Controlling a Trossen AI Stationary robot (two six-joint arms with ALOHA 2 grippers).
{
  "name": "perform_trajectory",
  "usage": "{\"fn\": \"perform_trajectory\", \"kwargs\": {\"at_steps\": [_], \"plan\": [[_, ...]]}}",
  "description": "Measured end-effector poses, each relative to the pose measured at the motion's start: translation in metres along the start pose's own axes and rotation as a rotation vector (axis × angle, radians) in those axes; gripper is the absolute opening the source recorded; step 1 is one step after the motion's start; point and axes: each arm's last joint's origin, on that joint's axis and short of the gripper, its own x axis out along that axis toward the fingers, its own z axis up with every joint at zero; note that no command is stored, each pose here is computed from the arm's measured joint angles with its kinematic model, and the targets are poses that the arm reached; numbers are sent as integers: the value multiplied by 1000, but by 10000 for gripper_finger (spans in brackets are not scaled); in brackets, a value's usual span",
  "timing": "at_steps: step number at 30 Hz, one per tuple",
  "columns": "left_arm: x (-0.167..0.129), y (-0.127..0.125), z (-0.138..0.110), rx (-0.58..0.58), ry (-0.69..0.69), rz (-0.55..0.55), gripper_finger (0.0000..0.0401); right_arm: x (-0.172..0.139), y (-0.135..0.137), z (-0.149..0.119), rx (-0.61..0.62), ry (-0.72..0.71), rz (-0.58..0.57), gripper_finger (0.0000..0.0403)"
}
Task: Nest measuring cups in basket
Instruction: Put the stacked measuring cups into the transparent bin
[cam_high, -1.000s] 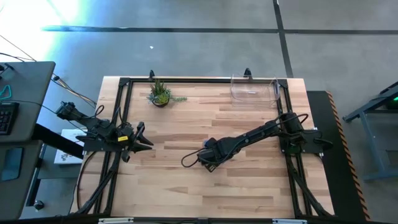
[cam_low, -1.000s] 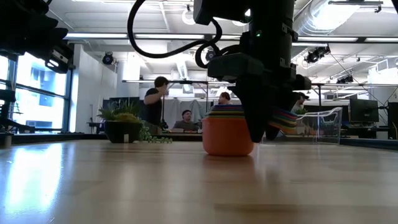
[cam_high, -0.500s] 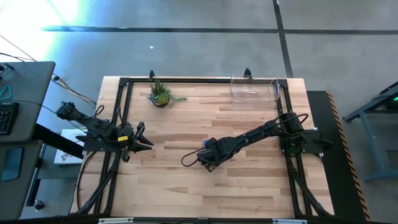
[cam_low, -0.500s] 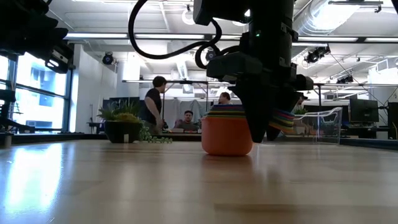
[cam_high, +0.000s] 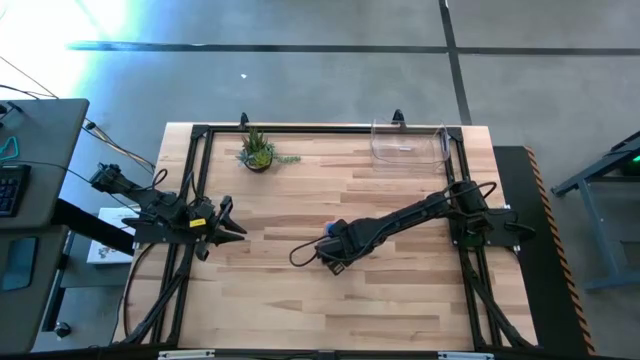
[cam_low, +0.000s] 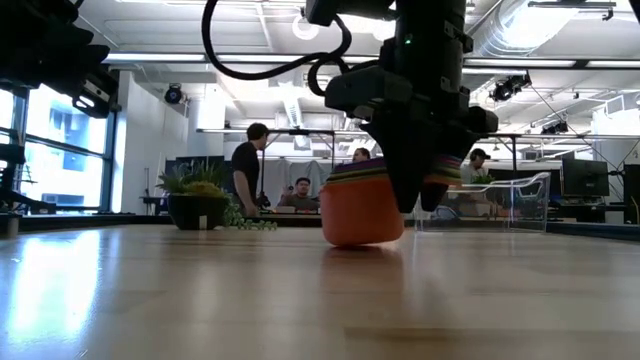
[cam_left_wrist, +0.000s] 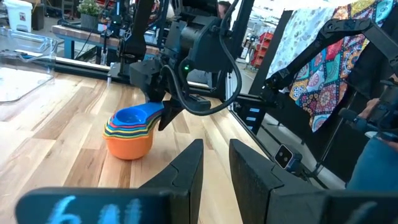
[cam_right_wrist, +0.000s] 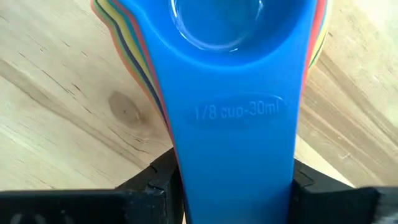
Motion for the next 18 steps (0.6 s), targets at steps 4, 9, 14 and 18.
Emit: {"fn": "perform_trajectory", "kwargs": {"at_steps": [4, 9, 14, 18], "plan": [[0, 0, 0, 0, 0, 0, 70, 0, 0, -1, 1, 26, 9, 142], [0, 0, 0, 0, 0, 0, 70, 0, 0, 0, -1, 19, 5, 142], [0, 0, 0, 0, 0, 0, 70, 1, -1, 3, -13, 22, 13, 176], [0, 0, 0, 0, 0, 0, 70, 1, -2, 5, -10, 22, 14, 192]]}}
